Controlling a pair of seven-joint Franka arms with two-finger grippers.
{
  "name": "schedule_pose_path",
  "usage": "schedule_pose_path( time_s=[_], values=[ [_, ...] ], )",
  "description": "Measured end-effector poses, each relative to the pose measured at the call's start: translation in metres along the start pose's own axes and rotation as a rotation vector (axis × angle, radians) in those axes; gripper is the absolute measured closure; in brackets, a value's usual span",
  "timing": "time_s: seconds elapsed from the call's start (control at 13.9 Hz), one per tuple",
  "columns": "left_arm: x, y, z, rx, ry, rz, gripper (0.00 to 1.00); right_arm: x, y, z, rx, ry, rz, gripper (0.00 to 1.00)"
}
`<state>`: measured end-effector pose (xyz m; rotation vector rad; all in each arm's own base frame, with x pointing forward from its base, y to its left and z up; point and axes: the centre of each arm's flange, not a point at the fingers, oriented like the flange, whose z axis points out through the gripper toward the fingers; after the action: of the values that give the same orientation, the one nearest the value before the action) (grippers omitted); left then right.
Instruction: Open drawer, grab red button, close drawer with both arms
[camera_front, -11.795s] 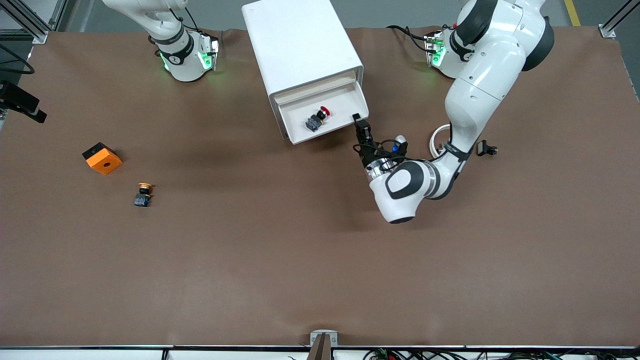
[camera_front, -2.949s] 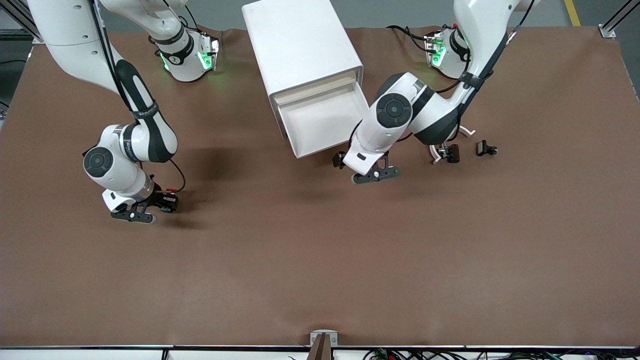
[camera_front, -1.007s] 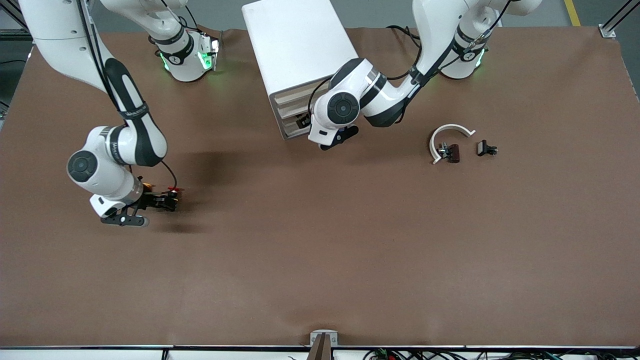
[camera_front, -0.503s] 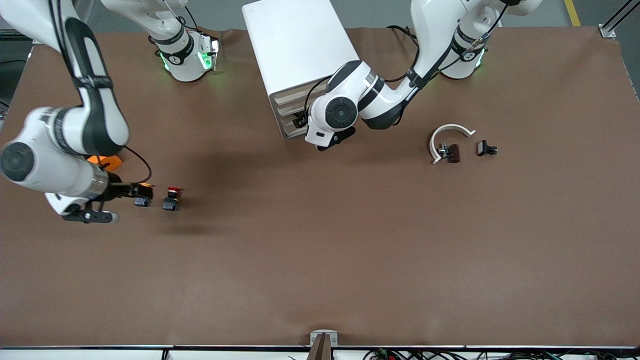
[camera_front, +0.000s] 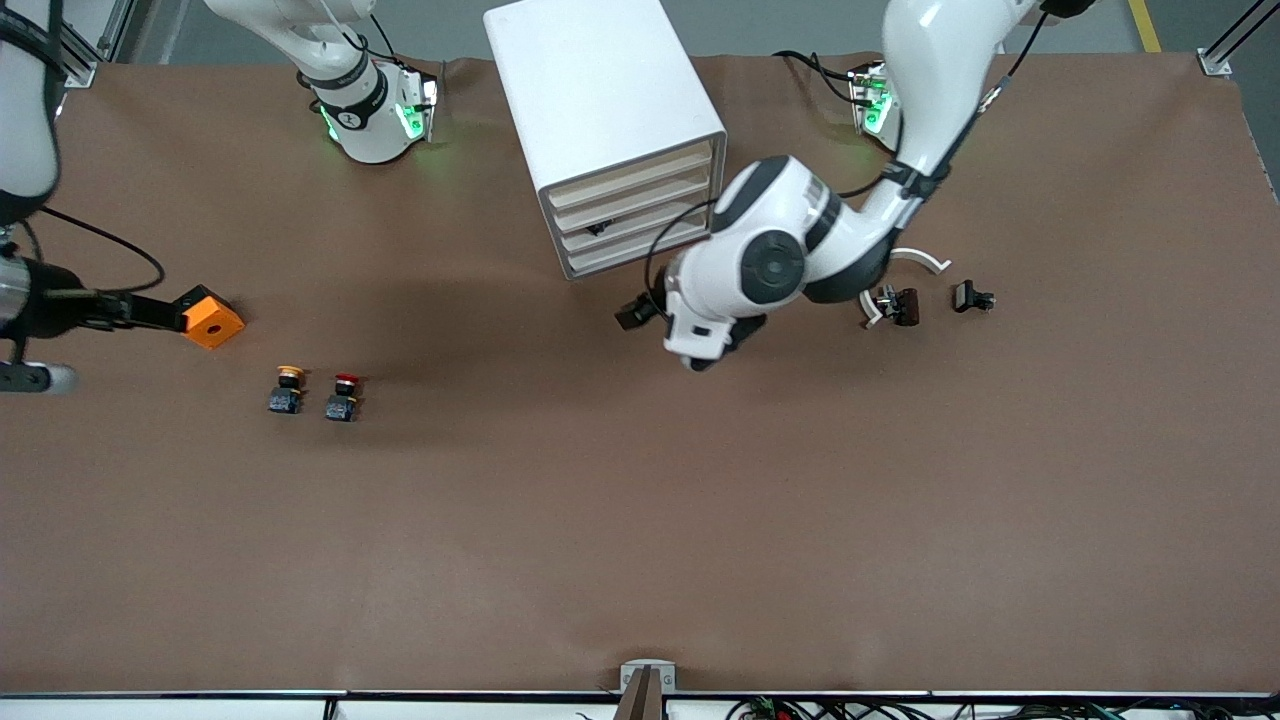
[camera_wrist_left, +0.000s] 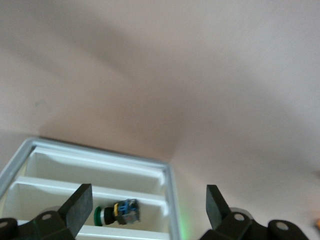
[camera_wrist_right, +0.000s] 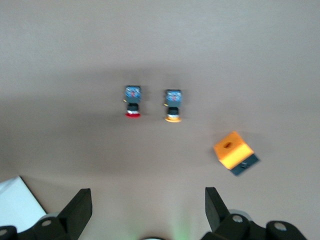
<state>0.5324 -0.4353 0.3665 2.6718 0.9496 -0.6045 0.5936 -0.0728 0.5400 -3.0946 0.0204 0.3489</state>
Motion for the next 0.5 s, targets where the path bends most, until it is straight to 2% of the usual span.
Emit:
schedule_pose_path(
  time_s=[0.22,0.36,0.5],
  values=[
    [0.025,-0.027,-0.087,0.031,0.089,-0.002,0.00,-0.012,0.015,-0.034,-0.021,0.016,-0.019,0.00],
    [0.030,-0.062,-0.148,0.075,0.107,0.039,0.00,-0.015,0.023,-0.050,-0.024,0.049,-0.012,0.00],
    [0.039,-0.103,-0.202,0.115,0.107,0.128,0.00,-0.015,0.024,-0.056,-0.028,0.061,-0.011,0.00]
  ],
)
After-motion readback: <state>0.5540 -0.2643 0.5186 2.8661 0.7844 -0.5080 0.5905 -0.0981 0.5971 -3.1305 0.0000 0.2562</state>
